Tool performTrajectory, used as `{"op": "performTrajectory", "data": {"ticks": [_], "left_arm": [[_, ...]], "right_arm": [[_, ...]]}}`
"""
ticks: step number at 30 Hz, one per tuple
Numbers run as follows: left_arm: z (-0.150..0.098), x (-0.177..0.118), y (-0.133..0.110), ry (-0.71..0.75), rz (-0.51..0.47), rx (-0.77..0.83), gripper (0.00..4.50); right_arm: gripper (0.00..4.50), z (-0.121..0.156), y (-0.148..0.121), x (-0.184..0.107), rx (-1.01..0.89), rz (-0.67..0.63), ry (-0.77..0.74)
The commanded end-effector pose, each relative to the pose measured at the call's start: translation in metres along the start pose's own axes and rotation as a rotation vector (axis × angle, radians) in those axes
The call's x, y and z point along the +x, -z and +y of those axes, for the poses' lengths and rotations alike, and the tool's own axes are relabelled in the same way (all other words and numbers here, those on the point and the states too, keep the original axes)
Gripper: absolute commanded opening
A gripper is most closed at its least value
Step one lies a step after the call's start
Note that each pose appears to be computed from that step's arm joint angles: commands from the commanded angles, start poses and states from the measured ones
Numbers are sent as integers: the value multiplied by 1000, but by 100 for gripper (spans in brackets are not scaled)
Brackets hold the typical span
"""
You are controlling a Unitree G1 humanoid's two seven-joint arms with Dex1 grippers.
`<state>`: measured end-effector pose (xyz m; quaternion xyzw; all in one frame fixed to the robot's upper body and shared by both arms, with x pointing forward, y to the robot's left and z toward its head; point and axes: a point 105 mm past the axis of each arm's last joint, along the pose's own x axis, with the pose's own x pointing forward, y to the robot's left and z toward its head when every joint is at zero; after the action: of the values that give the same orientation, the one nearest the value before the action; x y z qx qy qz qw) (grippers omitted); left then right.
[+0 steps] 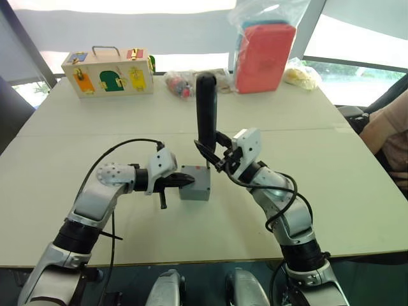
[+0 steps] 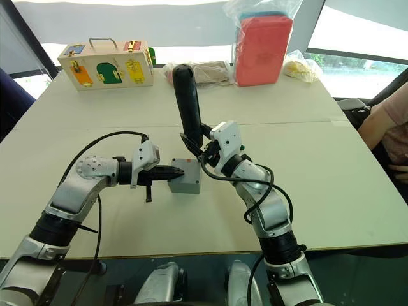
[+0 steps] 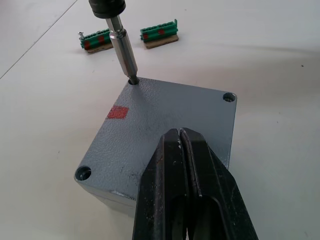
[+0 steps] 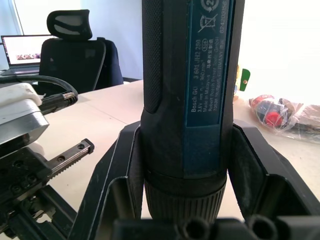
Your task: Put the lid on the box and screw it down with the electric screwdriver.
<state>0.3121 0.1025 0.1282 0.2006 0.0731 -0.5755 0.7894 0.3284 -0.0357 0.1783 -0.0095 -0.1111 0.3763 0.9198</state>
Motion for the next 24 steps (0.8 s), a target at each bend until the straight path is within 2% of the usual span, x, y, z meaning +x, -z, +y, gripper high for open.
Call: {"op": "performTrajectory", "data": {"ticks": [1, 11, 17, 24], "left_arm": [[-2, 0, 8, 3, 33, 3, 0], [0, 3, 14, 10, 51, 6, 0], [0, 4, 15, 17, 51, 1, 0], [-1, 4, 16, 19, 49, -6, 0]], "right_arm": [[181, -9, 55, -14, 120, 206, 80], [181, -24, 53, -19, 129, 195, 143], [181, -17, 56, -20, 90, 213, 112], [181, -13, 46, -18, 51, 159, 75]]}}
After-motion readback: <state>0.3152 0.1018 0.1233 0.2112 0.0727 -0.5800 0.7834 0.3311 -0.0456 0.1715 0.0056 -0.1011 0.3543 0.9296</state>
